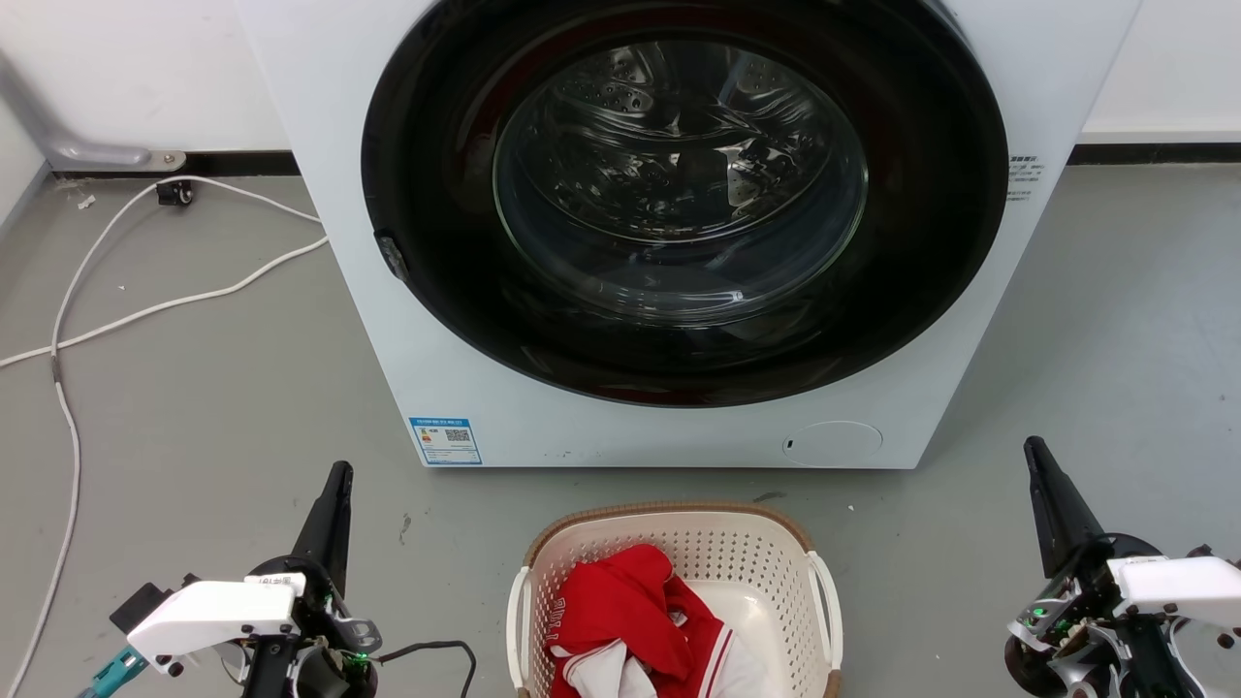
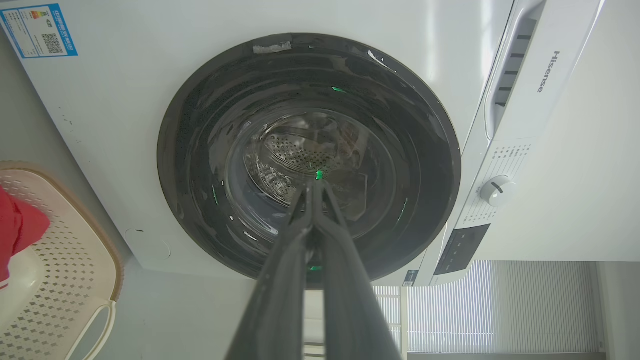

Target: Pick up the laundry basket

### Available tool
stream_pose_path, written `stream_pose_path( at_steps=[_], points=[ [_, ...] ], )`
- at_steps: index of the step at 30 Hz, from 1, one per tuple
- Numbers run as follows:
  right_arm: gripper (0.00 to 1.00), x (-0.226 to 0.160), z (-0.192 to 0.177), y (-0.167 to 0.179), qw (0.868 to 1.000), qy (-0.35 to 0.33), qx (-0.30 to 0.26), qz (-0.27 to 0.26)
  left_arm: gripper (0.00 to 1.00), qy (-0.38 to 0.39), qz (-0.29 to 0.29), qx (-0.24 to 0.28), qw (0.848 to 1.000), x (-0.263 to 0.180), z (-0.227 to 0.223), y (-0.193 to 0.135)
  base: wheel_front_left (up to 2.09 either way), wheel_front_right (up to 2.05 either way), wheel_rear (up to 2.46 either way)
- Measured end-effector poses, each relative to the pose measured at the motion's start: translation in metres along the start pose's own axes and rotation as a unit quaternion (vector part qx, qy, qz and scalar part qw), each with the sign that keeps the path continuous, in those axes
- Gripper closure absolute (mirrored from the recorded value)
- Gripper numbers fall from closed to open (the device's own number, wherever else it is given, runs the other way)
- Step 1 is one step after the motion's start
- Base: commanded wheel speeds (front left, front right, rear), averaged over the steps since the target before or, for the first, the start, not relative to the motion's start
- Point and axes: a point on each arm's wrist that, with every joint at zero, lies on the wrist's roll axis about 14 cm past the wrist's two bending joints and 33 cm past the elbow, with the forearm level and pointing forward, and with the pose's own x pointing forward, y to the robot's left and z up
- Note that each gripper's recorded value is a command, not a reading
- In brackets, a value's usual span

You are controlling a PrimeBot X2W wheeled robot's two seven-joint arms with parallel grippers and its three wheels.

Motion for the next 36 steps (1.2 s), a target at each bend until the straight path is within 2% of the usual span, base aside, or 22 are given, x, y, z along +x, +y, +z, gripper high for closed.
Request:
stream_pose_path(
  at_steps=[36],
  points=[
    [1.00,0.0000,0.0000,0.0000,1.000,0.000,0.000,0.000,1.00,0.000,0.000,0.001,1.000,0.0000,-0.0002,0.0000,0.00,0.00,0.00]
  ],
)
